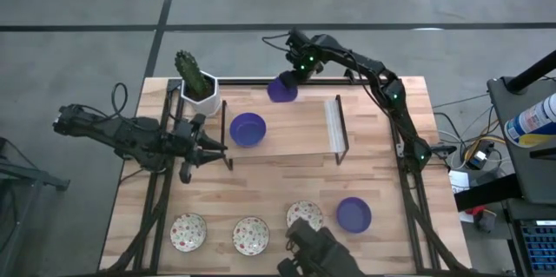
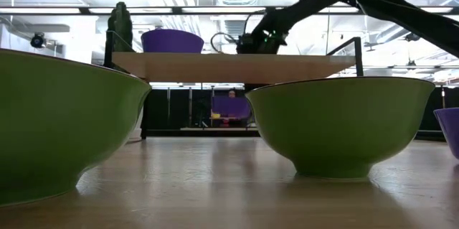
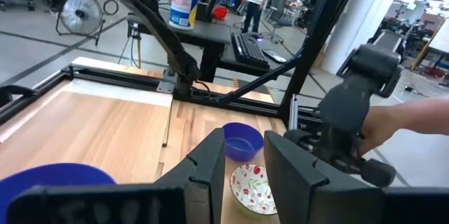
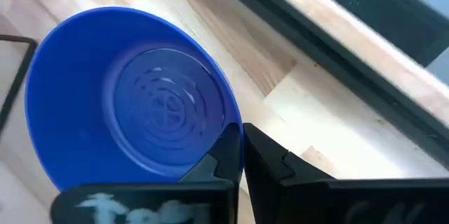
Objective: Pick & Place Mini bowls
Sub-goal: Stack the top blue bowl on the blue bowl on the shelf
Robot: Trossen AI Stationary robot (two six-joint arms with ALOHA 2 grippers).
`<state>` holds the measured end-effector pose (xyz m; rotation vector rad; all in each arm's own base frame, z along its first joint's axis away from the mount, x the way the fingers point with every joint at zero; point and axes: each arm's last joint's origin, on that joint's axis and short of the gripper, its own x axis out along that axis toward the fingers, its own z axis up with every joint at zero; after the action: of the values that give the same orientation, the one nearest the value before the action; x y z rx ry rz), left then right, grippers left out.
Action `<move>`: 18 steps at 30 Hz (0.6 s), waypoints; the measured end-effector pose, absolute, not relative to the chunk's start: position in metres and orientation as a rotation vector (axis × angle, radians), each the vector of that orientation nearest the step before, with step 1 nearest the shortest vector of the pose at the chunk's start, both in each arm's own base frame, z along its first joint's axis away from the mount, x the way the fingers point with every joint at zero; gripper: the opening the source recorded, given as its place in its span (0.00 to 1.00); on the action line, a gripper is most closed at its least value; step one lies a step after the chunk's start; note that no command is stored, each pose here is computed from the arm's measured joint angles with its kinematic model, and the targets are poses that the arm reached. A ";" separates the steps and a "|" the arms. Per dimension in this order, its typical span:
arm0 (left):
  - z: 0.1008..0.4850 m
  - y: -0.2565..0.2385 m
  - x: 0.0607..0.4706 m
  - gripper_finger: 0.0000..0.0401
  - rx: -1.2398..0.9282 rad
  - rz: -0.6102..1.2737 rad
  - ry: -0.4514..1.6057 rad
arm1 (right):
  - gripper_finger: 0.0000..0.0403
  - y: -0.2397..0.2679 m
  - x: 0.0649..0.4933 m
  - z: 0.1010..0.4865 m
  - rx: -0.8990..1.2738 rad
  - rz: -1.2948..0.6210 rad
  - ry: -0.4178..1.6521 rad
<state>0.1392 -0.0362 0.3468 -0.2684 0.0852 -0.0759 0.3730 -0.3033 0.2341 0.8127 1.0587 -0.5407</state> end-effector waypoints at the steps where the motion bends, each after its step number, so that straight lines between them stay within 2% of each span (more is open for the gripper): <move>1: 0.347 -0.036 0.139 0.24 -0.271 -0.076 0.085 | 0.02 -0.303 0.372 0.240 0.798 -0.552 1.059; 8: 0.347 -0.036 0.138 0.23 -0.272 -0.079 0.083 | 0.02 -0.305 0.371 0.283 0.714 -0.597 0.987; 18: 0.340 -0.036 0.139 0.23 -0.247 -0.069 0.153 | 0.02 -0.285 0.360 0.315 0.674 -0.533 0.986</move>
<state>0.1388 -0.0363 0.3400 -0.2473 0.1533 -0.0694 0.3599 -0.2848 0.3150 0.6739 0.9864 -0.5328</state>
